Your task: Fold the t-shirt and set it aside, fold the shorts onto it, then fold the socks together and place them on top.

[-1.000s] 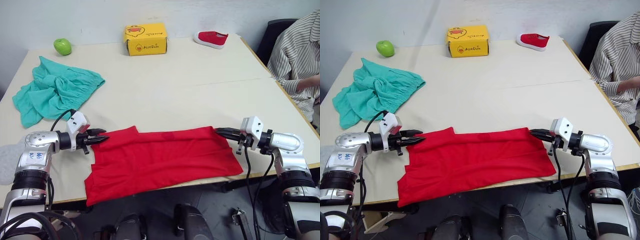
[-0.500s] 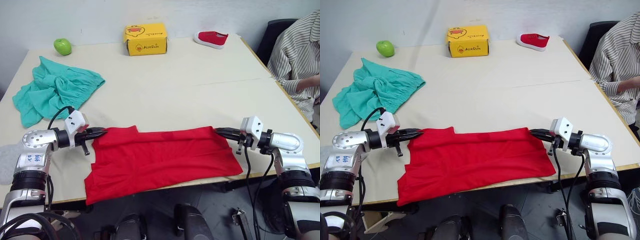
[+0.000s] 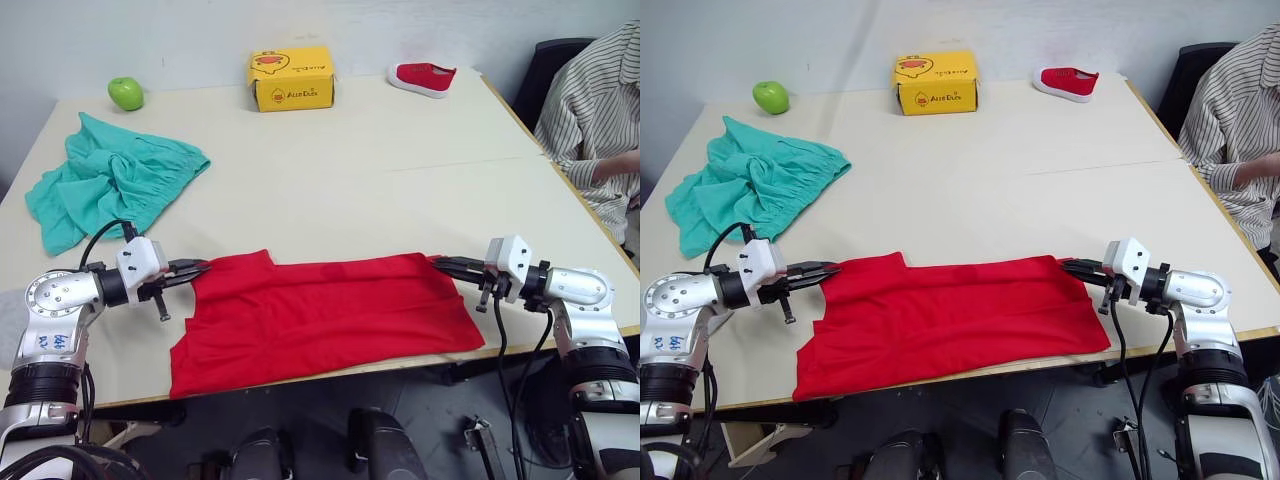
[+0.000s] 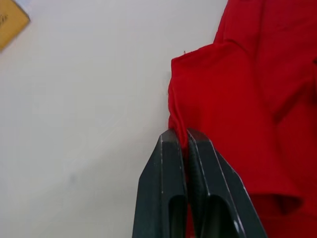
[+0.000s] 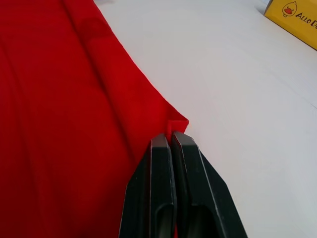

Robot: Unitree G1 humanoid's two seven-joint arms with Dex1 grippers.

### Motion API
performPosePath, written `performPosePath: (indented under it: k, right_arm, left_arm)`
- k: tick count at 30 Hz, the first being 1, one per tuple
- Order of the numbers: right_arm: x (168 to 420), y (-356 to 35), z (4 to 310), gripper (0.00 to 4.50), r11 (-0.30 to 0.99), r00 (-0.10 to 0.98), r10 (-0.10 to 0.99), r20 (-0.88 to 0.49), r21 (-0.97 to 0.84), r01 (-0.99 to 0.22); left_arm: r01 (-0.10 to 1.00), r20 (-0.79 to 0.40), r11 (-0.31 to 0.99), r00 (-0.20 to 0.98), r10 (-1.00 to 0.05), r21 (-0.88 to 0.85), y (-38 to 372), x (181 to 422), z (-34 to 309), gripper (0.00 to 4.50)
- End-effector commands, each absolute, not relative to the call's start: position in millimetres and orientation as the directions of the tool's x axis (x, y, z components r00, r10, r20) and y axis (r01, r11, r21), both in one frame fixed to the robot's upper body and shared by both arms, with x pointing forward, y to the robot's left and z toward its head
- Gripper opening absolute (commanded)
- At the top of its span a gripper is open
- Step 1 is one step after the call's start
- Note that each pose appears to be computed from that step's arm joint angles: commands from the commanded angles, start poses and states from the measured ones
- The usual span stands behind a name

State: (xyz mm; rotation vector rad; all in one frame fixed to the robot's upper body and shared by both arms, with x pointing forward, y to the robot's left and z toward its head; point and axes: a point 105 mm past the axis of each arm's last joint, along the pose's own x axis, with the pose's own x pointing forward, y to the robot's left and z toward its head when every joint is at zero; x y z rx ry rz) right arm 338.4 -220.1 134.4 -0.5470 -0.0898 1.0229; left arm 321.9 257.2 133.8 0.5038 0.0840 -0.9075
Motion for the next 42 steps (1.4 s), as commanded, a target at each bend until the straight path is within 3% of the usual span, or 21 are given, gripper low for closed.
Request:
performPosePath:
  k: [1,6,22,26,30,36,42]
  right_arm:
    - [340.0,-216.1,144.7,0.0,0.404,0.528,0.837,-0.141,-0.492,-0.771]
    - [341.0,-215.3,145.2,0.0,0.401,0.525,0.839,-0.143,-0.489,-0.775]
    - [340.4,-214.4,141.6,0.0,0.408,0.526,0.839,-0.141,-0.477,-0.778]
    - [340.6,-213.9,140.7,0.0,0.41,0.527,0.839,-0.139,-0.475,-0.778]
    - [340.6,-213.9,139.7,0.0,0.411,0.527,0.838,-0.141,-0.472,-0.78]
    - [340.1,-215.7,144.6,0.0,0.405,0.528,0.839,-0.133,-0.494,-0.769]
    - [334.1,-222.8,166.3,0.0,0.366,0.54,0.837,-0.092,-0.641,-0.675]
  left_arm:
    - [0.783,-0.295,0.546,0.62,-0.727,0.299,260.4,322.0,134.3,0.8]
    - [0.77,-0.305,0.545,0.634,-0.711,0.331,260.0,328.6,137.4,2.38]
    - [0.781,-0.318,0.507,0.617,-0.72,0.365,258.7,327.1,140.5,2.38]
    - [0.782,-0.314,0.497,0.612,-0.726,0.377,257.5,326.3,140.9,1.53]
    - [0.773,-0.306,0.485,0.616,-0.726,0.408,256.7,326.1,142.0,0.12]
    - [0.77,-0.3,0.458,0.61,-0.734,0.444,256.7,324.5,144.7,0.02]
    - [0.699,-0.27,0.298,0.579,-0.769,0.65,249.1,314.9,163.5,0.02]
